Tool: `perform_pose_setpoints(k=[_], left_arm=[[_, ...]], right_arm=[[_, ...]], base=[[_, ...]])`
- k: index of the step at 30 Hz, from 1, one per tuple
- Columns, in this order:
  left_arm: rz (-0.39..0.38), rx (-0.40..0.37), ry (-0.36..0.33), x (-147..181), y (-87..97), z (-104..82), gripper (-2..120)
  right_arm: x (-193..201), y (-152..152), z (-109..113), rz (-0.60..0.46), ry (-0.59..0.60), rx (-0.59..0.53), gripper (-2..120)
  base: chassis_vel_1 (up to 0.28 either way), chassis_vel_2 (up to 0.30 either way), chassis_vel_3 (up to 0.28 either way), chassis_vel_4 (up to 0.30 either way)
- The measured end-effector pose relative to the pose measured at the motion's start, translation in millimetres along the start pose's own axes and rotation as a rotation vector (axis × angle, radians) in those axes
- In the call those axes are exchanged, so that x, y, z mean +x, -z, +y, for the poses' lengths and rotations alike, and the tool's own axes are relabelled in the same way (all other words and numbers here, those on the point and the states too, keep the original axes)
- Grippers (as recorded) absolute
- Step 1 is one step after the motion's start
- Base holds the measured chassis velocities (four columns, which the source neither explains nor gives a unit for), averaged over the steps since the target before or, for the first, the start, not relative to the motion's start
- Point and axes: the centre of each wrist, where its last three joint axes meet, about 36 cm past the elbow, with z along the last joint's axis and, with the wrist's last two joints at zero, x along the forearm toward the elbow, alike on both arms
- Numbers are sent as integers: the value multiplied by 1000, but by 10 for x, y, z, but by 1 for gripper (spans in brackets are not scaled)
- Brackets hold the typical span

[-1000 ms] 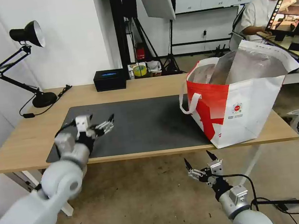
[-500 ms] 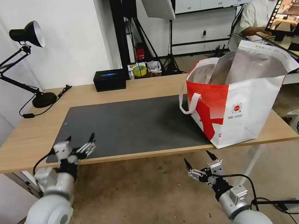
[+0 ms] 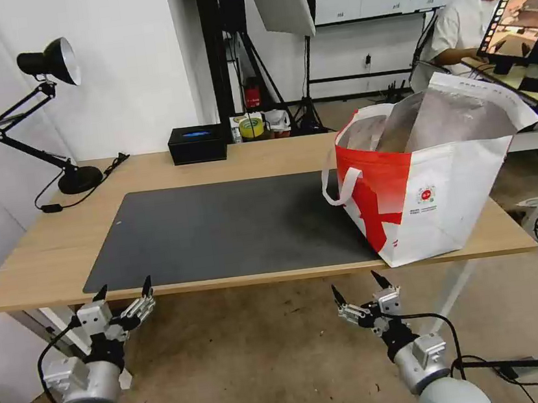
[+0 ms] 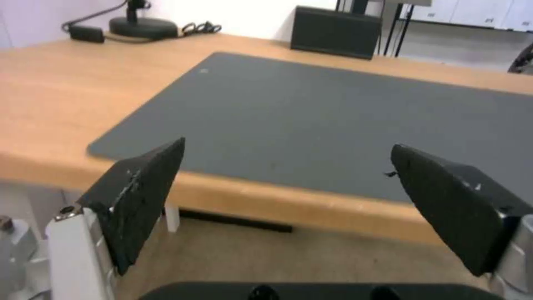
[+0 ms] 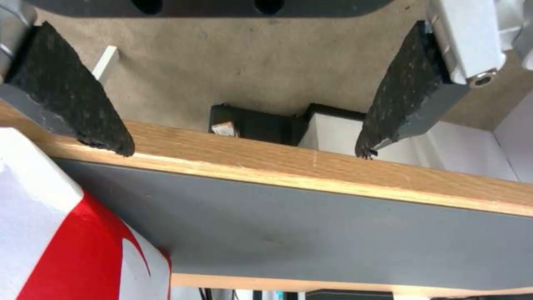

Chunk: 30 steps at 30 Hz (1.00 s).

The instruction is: Pick up the trash from the table and place it into the takeout bag.

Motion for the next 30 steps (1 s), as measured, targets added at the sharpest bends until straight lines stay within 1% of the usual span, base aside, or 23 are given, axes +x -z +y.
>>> perform_pose_setpoints(k=[5,12,30], left_arm=[[17,5,8,102,-124,35,100],[16,27,5,146,-199,15,100],[13,51,-12,148,-216,56,100]], right_arm=[[0,0,0,0,0,0,100],[0,0,0,0,0,0,100],[0,0,0,0,0,0,100]], base=[[0,0,0,0],[0,0,0,0],[0,0,0,0]])
